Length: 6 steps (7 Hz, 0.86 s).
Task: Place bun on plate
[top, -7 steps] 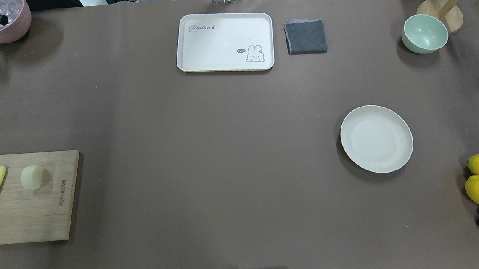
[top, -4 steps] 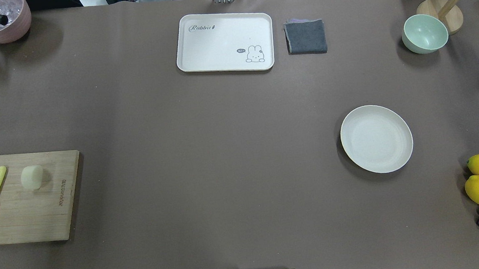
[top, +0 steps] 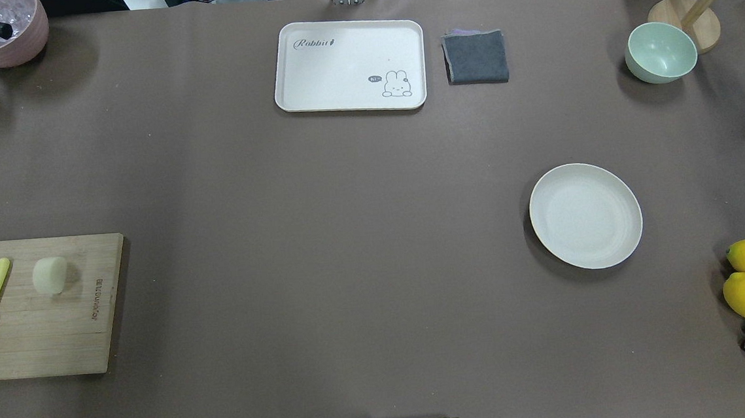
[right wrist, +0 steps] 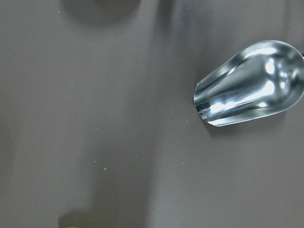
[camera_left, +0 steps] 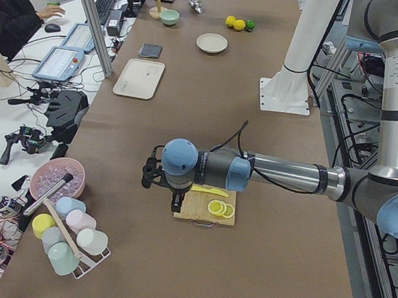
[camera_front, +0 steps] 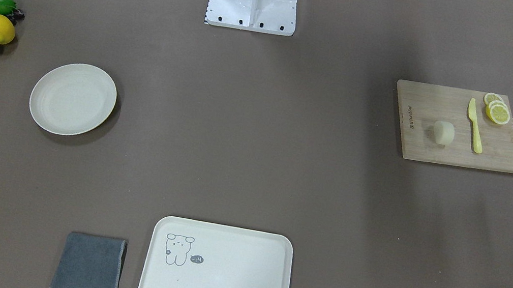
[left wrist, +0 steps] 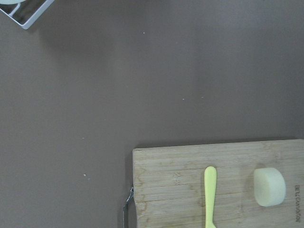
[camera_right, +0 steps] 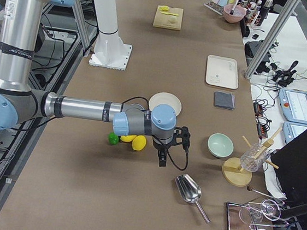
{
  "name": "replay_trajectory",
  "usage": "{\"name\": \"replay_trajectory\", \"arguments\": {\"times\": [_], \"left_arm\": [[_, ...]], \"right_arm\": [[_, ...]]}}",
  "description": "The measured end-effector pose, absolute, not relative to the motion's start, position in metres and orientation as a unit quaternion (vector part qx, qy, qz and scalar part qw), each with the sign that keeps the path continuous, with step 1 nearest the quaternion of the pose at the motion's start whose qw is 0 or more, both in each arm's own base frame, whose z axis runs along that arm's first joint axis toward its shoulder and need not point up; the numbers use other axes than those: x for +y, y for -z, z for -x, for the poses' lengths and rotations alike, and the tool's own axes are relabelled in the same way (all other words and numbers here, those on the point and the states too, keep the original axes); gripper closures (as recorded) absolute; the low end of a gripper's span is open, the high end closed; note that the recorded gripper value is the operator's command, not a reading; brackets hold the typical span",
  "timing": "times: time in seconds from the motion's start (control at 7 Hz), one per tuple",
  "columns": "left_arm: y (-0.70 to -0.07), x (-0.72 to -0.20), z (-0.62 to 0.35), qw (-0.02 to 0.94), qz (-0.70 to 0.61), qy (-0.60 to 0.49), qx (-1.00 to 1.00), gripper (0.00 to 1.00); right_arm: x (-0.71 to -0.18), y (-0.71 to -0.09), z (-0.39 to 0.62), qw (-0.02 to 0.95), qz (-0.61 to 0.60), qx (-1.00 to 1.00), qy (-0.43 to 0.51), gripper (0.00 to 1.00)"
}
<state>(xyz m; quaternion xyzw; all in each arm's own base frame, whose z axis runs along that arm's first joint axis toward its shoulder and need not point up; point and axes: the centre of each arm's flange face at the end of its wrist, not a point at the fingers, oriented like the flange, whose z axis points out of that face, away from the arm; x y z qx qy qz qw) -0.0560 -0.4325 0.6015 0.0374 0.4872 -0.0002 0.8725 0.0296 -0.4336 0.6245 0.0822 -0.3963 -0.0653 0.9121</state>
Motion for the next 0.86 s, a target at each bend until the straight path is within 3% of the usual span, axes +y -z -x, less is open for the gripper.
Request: {"name": "replay_trajectory", "arguments": {"times": [0.43,0.86], "left_arm": [[-0.617,-0.430,0.079,0.880,-0.069,0.015,0.470,0.02],[-0.637,-0.447,0.080,0.892,-0.077,0.024,0.444,0.02]], "right_arm": [[-0.470,-0.587,0.016,0.906,-0.078,-0.412,0.063,0.01],[-0.491,-0.546,0.103,0.900,-0.041,-0.429,0.059,0.11]]}}
